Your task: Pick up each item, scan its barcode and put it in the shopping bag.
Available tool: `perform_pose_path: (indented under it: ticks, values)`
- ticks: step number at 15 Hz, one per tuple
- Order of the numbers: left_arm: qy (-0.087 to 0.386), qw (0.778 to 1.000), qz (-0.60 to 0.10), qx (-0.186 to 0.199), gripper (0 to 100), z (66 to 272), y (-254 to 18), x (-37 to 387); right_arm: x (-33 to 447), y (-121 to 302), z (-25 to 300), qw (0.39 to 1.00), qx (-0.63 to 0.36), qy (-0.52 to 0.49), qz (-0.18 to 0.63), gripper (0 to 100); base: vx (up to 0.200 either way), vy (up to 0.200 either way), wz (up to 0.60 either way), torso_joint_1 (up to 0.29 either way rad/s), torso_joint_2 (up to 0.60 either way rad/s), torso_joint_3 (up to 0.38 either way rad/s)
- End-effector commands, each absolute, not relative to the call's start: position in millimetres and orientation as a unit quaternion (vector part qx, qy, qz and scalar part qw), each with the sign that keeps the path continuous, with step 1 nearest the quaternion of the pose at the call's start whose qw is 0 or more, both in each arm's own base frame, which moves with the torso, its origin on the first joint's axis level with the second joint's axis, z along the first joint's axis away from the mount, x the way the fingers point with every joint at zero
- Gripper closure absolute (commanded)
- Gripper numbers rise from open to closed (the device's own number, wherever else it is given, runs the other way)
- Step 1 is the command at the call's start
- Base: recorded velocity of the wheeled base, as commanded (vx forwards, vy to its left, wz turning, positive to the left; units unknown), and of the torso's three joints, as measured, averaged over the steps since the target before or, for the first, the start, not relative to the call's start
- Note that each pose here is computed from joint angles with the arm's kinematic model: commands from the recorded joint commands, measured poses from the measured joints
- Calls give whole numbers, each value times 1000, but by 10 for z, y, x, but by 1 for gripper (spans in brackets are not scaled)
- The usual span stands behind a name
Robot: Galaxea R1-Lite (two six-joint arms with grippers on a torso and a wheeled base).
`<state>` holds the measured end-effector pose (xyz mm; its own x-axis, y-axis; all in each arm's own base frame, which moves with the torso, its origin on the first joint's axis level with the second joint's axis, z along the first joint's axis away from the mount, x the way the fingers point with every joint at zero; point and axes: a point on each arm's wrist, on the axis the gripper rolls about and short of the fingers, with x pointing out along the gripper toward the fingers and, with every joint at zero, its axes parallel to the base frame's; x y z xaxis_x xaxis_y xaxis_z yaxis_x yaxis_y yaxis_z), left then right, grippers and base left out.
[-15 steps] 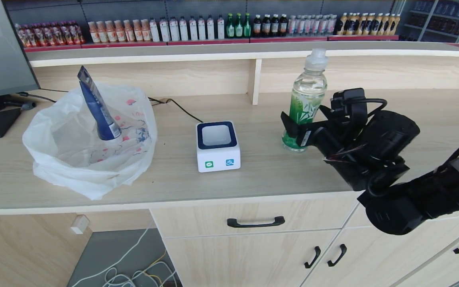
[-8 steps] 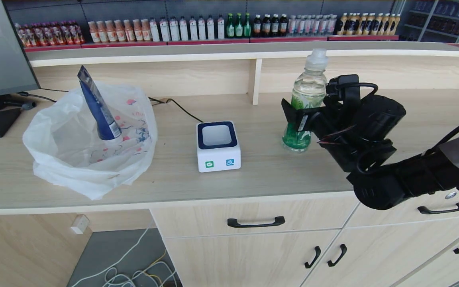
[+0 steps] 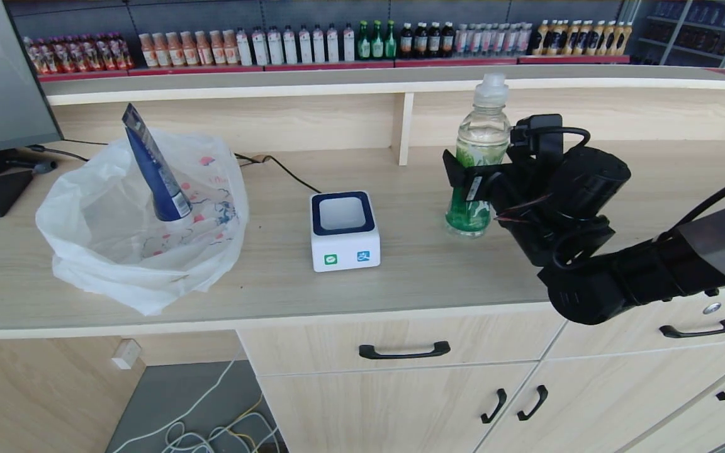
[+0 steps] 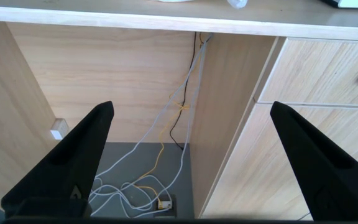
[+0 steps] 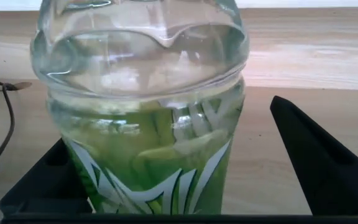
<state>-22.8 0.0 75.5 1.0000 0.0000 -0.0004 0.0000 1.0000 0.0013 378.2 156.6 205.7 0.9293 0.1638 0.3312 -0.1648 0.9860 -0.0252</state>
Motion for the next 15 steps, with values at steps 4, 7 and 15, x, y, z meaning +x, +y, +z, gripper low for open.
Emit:
perform_pose_path:
  ticks: [4, 7, 15]
  values:
    - [0, 1000, 0, 1, 0, 755, 0, -228, 3746, 1688, 2061, 982, 5, -167, 93, 0, 0, 0, 0, 0, 0, 0]
    - [0, 1000, 0, 1, 0, 755, 0, -228, 3773, 1696, 2114, 981, 9, -174, 85, 0, 0, 0, 0, 0, 0, 0]
    - [0, 1000, 0, 1, 0, 755, 0, -228, 3770, 1694, 2137, 981, 12, -176, 83, 100, 0, 0, 0, 0, 0, 0]
